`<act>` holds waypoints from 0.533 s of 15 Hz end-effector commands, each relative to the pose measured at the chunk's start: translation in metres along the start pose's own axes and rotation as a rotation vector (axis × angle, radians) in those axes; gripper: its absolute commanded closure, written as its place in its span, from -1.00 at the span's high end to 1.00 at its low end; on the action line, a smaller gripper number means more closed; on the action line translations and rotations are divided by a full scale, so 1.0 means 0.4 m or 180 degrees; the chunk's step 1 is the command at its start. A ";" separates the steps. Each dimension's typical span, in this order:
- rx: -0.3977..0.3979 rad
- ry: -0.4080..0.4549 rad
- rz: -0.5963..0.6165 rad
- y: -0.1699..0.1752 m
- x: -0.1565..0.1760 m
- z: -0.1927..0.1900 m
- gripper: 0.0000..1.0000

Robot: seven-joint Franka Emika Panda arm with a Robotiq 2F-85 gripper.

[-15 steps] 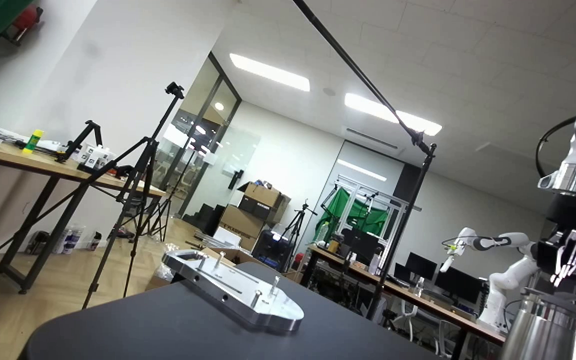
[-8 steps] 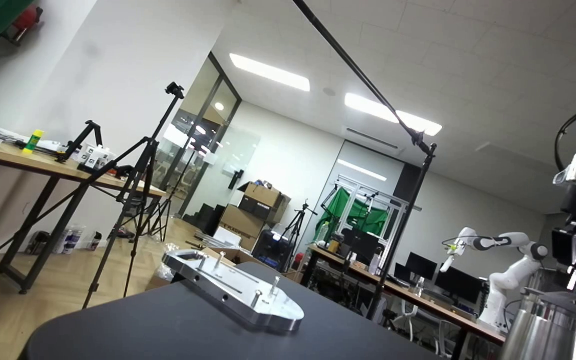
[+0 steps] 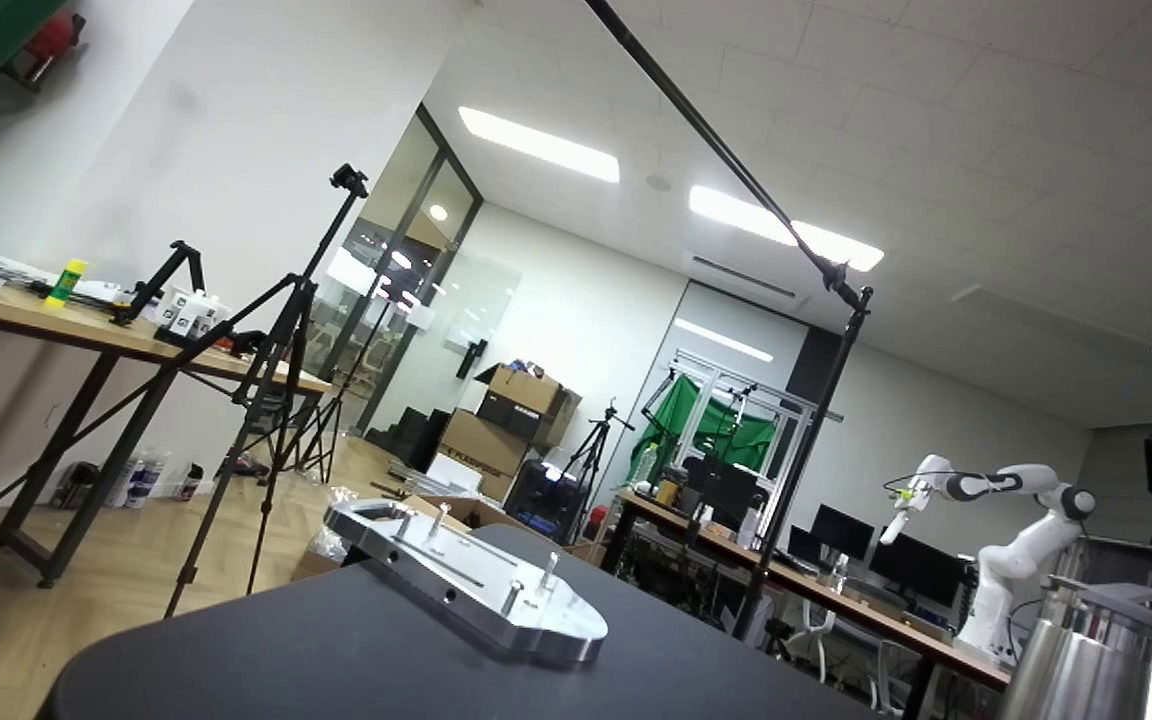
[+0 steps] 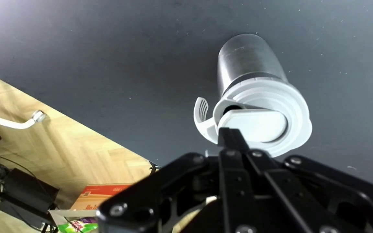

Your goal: Open and close the lid on the top of the flask

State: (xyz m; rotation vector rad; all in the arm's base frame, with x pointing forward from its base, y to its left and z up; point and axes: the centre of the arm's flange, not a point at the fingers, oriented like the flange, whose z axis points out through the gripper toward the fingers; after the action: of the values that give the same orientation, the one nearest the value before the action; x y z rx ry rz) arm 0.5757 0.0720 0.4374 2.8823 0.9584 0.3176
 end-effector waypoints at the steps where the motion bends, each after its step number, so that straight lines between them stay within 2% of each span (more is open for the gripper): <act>1: 0.0041 -0.0024 0.0109 0.027 0.005 0.005 -1.00; 8: 0.0111 -0.0132 0.0144 0.037 -0.013 0.081 -1.00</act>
State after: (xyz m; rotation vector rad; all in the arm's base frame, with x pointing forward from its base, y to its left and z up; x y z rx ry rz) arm 0.5811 0.0603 0.4124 2.9150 0.9269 0.2576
